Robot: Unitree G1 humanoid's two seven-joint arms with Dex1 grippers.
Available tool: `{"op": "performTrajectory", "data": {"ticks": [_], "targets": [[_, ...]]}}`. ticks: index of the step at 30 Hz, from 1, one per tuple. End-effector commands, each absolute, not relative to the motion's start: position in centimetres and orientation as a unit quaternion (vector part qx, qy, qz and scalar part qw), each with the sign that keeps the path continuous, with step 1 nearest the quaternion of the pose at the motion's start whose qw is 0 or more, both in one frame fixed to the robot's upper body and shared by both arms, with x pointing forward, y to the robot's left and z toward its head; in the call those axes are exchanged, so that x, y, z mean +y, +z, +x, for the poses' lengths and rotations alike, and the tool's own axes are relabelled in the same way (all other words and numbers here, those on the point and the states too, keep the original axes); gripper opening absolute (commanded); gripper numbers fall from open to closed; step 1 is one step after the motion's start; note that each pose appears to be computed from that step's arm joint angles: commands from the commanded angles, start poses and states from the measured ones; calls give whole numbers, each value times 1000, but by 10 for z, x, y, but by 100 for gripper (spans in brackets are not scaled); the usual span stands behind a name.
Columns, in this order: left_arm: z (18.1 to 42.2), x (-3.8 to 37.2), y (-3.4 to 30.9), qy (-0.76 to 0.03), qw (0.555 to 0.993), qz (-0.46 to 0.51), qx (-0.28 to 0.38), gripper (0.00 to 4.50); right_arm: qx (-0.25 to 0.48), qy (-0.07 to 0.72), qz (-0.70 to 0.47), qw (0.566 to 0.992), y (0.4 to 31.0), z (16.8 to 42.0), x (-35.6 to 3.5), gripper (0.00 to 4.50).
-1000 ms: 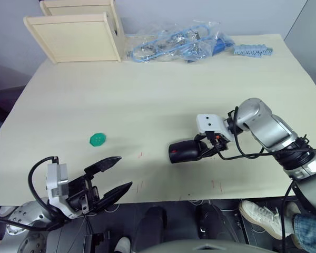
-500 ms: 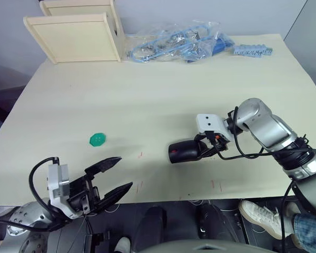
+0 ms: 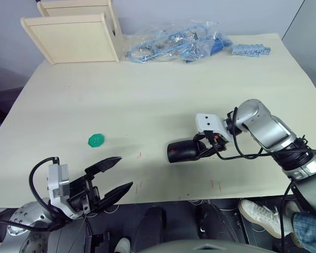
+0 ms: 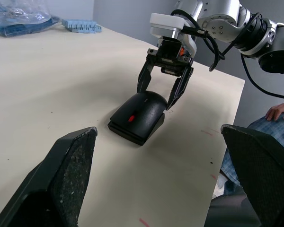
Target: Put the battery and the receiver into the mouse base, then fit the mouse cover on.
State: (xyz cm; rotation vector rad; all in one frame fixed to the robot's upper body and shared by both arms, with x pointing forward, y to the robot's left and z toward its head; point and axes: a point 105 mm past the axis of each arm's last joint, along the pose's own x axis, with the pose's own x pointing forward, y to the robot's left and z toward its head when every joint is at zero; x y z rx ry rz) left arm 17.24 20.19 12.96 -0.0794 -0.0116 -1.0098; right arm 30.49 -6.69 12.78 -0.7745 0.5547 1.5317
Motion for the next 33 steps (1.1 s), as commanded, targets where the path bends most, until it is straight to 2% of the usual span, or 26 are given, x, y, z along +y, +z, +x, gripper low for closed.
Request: {"op": "performTrajectory", "data": {"ticks": [1, 33], "targets": [[171, 200, 133, -490, 871, -35, -13, 450, 235, 671, -333, 619, 127, 301, -65, 278], [170, 200, 131, -488, 872, -36, -8, 450, 250, 672, -342, 607, 118, 296, -64, 278]]}}
